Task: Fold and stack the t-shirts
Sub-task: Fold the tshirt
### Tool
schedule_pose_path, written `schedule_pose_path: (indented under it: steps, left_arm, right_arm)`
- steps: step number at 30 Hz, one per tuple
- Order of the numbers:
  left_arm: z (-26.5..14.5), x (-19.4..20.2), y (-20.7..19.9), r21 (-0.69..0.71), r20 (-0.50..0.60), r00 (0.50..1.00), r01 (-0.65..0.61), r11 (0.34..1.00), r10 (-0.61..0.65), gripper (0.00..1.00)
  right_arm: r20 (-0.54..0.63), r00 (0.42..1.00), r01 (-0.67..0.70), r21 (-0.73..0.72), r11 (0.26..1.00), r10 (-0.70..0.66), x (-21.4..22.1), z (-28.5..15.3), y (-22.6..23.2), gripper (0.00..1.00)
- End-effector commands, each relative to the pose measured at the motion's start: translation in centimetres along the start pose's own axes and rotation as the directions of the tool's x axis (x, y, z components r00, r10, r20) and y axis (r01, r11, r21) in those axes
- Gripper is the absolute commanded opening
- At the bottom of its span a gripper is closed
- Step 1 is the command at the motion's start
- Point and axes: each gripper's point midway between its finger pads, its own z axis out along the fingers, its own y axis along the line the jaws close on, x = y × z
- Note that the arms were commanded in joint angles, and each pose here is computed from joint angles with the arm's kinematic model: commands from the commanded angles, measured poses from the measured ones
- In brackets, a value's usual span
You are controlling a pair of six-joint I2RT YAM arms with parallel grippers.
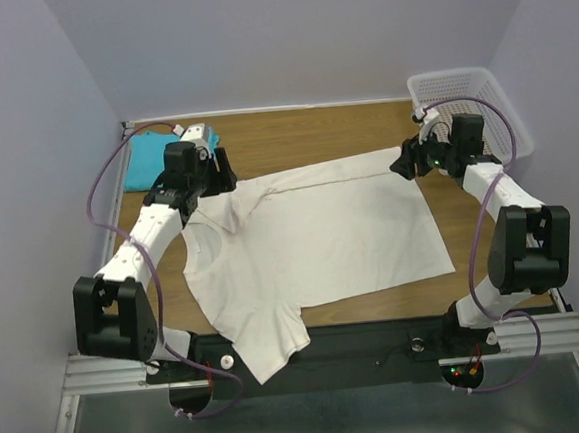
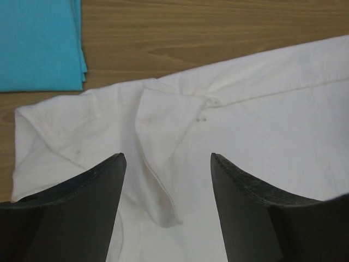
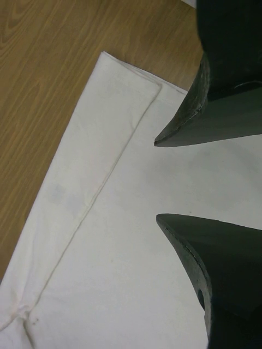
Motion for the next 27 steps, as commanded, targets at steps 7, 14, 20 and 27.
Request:
schedule_pose_path:
  steps: [7, 14, 20, 27]
  left_arm:
    - [8.4, -1.1, -0.1, 0.154, -0.133, 0.991, 0.005, 0.988, 0.016, 0.65]
    - [11.6, 1.5, 2.1, 0.080, -0.230, 0.972, -0.018, 0.997, 0.036, 0.61]
    - [12.0, 2.7, 3.7, 0.022, -0.268, 0.962, -0.055, 0.998, 0.059, 0.61]
    - [12.2, 4.7, 3.9, 0.038, -0.326, 0.943, -0.062, 0.997, 0.071, 0.59]
  right_arm:
    - [0.051, 0.998, -0.033, 0.005, 0.999, 0.033, -1.0, -2.3, 2.6, 0.58]
    - [0.035, 0.999, -0.039, 0.019, 0.999, 0.038, 0.2, -2.6, 2.7, 0.59]
    - [0.033, 0.999, -0.042, 0.018, 0.999, 0.041, 0.4, -2.6, 2.7, 0.59]
    - [0.032, 0.999, -0.041, 0.020, 0.999, 0.040, 0.5, -2.7, 2.6, 0.59]
